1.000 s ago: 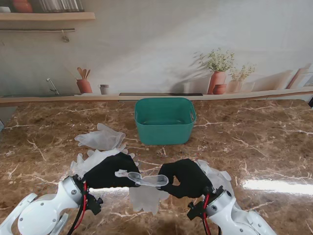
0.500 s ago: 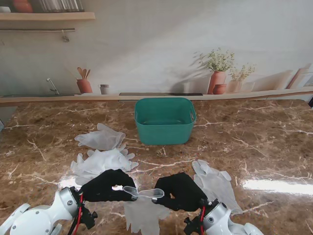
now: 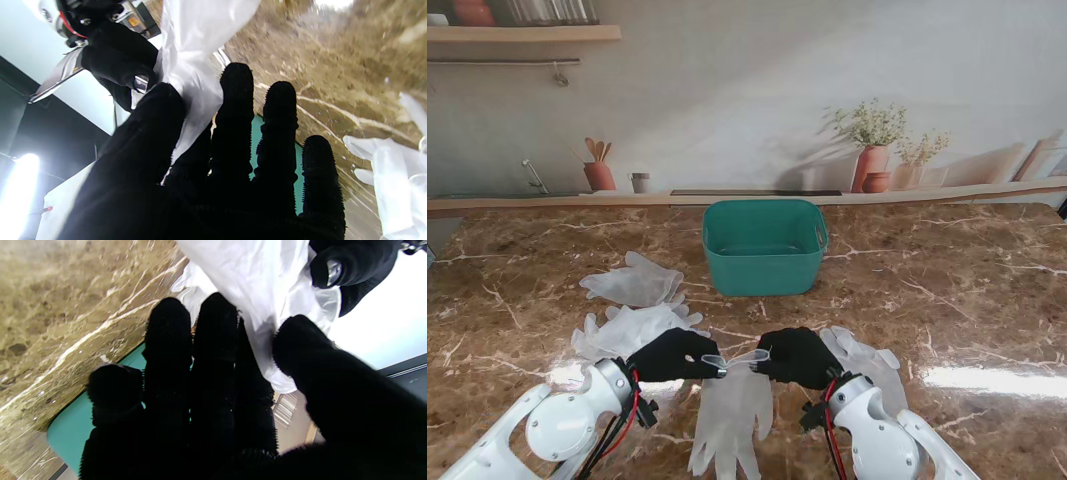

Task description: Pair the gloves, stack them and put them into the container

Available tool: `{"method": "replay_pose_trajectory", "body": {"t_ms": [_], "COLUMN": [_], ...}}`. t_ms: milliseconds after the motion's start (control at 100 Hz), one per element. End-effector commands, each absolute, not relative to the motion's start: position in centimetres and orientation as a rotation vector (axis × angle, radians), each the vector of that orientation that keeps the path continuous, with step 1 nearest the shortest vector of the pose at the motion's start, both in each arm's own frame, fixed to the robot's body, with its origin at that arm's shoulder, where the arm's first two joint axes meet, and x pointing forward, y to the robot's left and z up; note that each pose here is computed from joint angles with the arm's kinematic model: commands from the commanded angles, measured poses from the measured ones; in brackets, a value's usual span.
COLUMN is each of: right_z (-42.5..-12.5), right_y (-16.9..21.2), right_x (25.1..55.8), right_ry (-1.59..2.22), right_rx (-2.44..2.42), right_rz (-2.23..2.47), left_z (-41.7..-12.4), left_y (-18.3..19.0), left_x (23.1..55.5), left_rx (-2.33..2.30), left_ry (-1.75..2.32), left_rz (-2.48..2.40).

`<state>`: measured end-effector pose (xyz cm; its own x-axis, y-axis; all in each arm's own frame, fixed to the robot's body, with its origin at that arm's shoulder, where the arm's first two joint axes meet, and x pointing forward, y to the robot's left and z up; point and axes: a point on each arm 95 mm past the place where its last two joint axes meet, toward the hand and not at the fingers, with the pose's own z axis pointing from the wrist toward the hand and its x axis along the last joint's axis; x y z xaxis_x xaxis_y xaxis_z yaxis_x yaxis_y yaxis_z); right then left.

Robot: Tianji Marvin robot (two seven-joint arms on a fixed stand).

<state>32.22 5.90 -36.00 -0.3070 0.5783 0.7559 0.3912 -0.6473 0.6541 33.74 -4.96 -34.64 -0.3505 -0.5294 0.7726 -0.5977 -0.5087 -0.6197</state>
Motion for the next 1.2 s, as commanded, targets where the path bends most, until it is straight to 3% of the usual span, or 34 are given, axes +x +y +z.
{"method": "replay_pose_trajectory", "body": {"t_ms": [0,450,1190], "right_z": [-36.2,-37.8,-40.4], "right_y": [5.8,5.6,4.7], "right_x": [33.5,37.9,40.9], "right_ry": [1.228,1.229,1.232], "right_rx": [1.772,1.698,1.664], "right_rz": [2.061,1.836,1.6], "left_z": [-34.4,-35.4,-37.4], "left_y": [-5.8,-8.1,-10.0], "left_x": [35.0,39.9,42.8], "left_rx": [1.775,1.802,1.837], "left_ry": [-1.536,-1.864,-2.083], "left_rz": [2.062,2.147,2.154]}}
